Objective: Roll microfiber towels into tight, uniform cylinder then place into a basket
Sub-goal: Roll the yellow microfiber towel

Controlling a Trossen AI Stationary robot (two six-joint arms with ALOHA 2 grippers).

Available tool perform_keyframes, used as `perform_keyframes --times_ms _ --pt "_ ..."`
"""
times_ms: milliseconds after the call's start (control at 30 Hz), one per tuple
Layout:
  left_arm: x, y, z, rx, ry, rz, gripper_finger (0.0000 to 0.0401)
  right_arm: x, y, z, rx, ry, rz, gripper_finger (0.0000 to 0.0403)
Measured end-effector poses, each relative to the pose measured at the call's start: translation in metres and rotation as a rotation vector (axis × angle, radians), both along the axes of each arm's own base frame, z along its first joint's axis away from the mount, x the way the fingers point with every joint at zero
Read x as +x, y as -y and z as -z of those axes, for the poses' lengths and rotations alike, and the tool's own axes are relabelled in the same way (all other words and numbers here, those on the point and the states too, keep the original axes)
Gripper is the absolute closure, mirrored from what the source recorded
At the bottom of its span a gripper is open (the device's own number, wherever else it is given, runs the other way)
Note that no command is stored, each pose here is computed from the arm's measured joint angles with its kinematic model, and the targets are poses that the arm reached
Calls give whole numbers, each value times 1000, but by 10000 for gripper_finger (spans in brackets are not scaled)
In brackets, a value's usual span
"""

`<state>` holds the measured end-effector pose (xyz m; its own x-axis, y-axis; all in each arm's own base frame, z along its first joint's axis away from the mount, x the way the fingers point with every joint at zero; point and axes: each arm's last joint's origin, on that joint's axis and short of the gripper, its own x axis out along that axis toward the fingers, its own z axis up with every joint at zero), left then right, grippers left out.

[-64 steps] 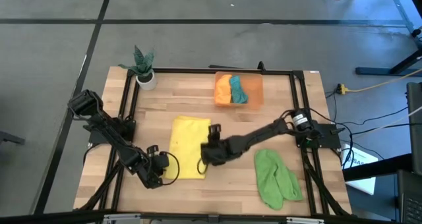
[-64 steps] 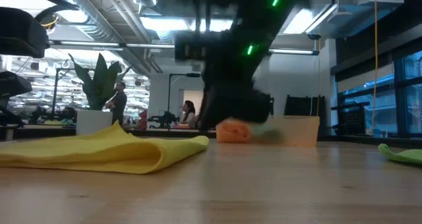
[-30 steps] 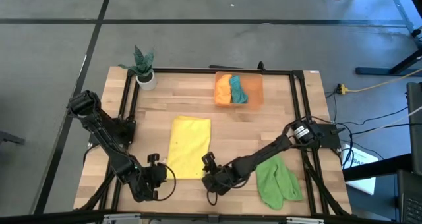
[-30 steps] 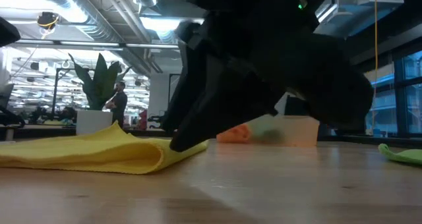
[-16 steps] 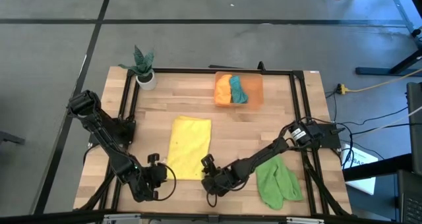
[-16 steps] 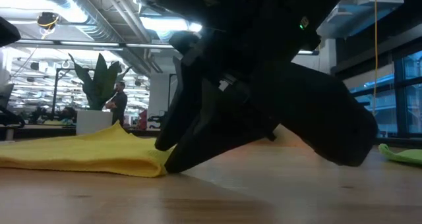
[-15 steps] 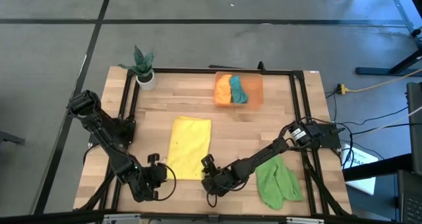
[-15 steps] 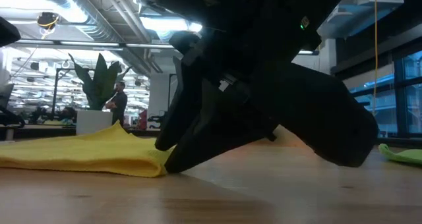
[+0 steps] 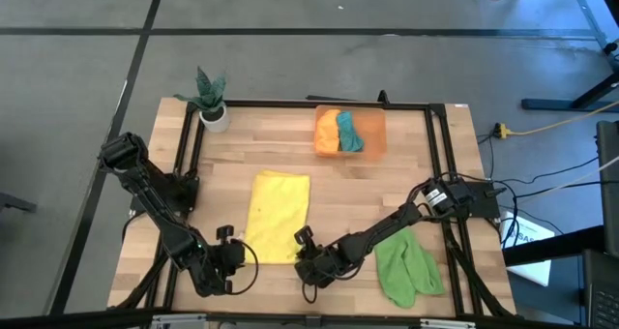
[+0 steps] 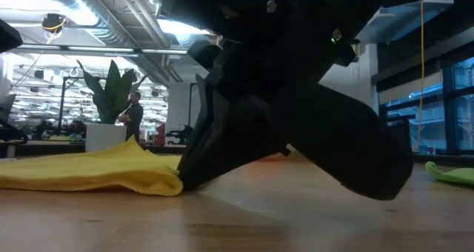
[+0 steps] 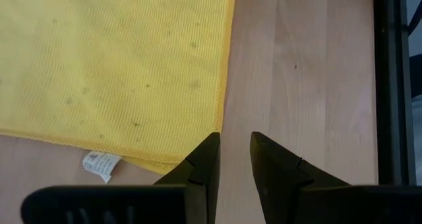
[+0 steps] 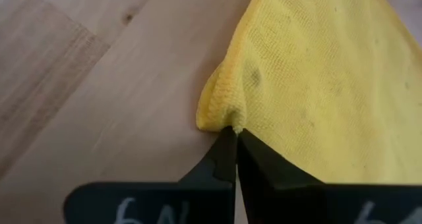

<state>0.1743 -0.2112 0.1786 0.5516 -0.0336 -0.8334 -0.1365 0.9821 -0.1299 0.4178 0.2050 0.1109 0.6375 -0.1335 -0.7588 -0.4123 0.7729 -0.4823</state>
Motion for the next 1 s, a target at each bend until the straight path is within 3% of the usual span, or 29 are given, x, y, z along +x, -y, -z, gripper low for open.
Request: perform_keyframes --times_ms 233,600,900,1000 --pt "0 0 0 0 0 1 325 4 0 -7 -34 -20 -28 397" --pt "0 0 0 -1 -1 1 325 25 0 -65 -95 -36 -95 400" --pt "-1 1 0 -6 -7 8 325 52 42 -77 34 -35 -290 401" --pt "-1 1 0 -6 -7 8 325 63 60 -80 41 16 -286 401"
